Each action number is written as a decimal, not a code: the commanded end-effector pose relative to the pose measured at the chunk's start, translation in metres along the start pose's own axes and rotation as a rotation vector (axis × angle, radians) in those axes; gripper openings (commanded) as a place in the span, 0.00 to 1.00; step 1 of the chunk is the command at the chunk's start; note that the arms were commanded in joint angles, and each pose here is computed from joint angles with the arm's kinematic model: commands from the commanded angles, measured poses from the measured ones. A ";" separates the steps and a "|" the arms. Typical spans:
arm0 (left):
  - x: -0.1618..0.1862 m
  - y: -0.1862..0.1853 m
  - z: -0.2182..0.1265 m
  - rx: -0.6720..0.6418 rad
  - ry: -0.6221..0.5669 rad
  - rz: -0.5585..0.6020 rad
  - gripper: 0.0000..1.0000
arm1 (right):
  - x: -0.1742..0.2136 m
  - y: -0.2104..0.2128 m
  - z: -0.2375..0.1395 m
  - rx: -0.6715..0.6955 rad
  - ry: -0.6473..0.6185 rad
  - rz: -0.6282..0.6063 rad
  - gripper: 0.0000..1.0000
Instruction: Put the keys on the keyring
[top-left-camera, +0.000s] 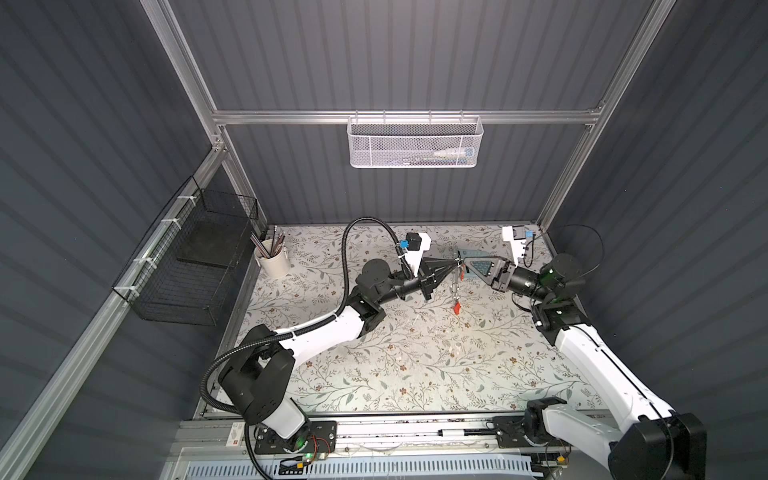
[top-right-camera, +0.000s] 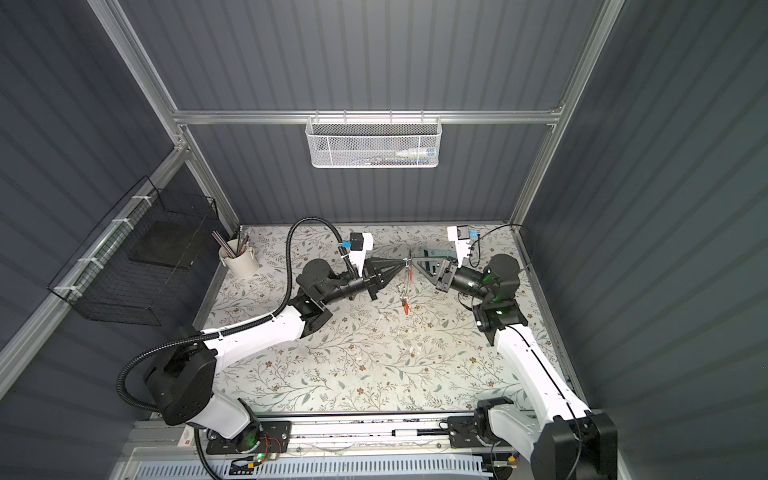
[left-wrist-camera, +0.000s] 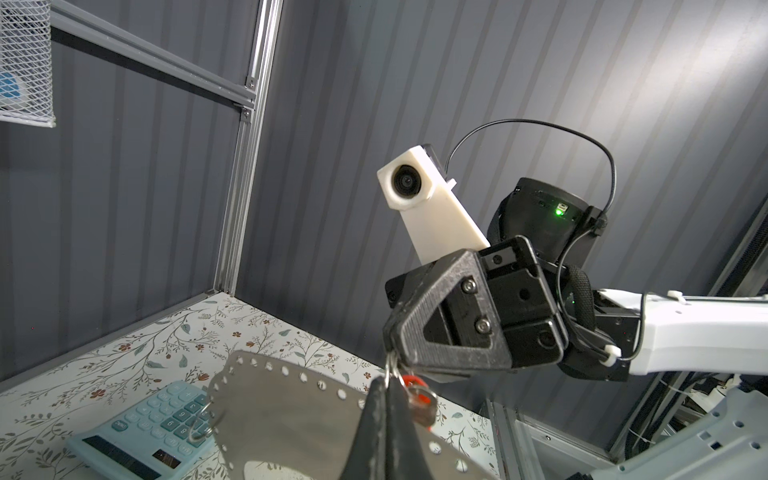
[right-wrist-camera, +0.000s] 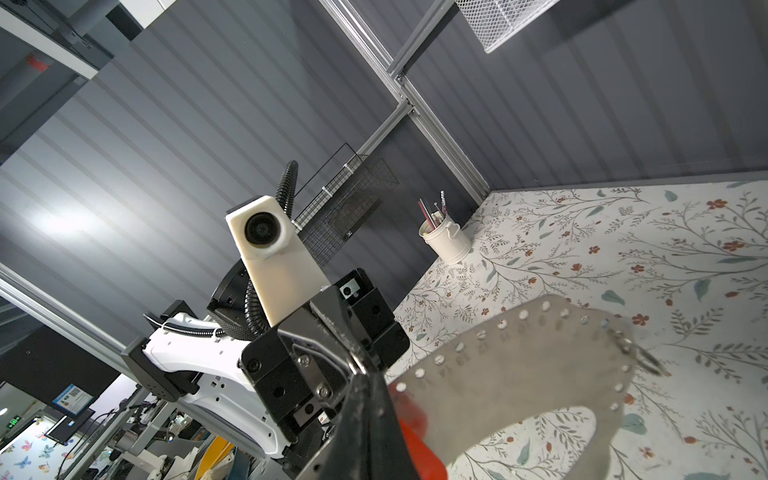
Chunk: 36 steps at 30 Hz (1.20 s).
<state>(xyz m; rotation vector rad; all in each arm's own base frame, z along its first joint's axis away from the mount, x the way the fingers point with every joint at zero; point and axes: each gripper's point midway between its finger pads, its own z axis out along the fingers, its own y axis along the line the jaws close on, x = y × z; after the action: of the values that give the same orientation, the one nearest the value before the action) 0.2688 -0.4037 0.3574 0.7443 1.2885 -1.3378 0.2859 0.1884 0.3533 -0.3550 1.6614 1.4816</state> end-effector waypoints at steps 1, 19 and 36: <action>-0.013 -0.007 0.002 0.013 -0.040 0.012 0.00 | 0.004 0.003 0.000 -0.011 0.005 -0.016 0.00; -0.039 -0.019 -0.003 0.024 -0.086 0.063 0.00 | 0.022 -0.022 -0.001 0.057 0.031 0.035 0.00; -0.038 -0.014 0.008 0.041 -0.106 0.063 0.00 | 0.035 -0.016 0.016 0.007 0.074 0.050 0.00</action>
<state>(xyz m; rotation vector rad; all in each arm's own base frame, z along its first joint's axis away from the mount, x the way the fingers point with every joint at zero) 0.2769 -0.4029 0.3521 0.7189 1.3266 -1.3118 0.2908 0.2001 0.3243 -0.3318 1.7252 1.4746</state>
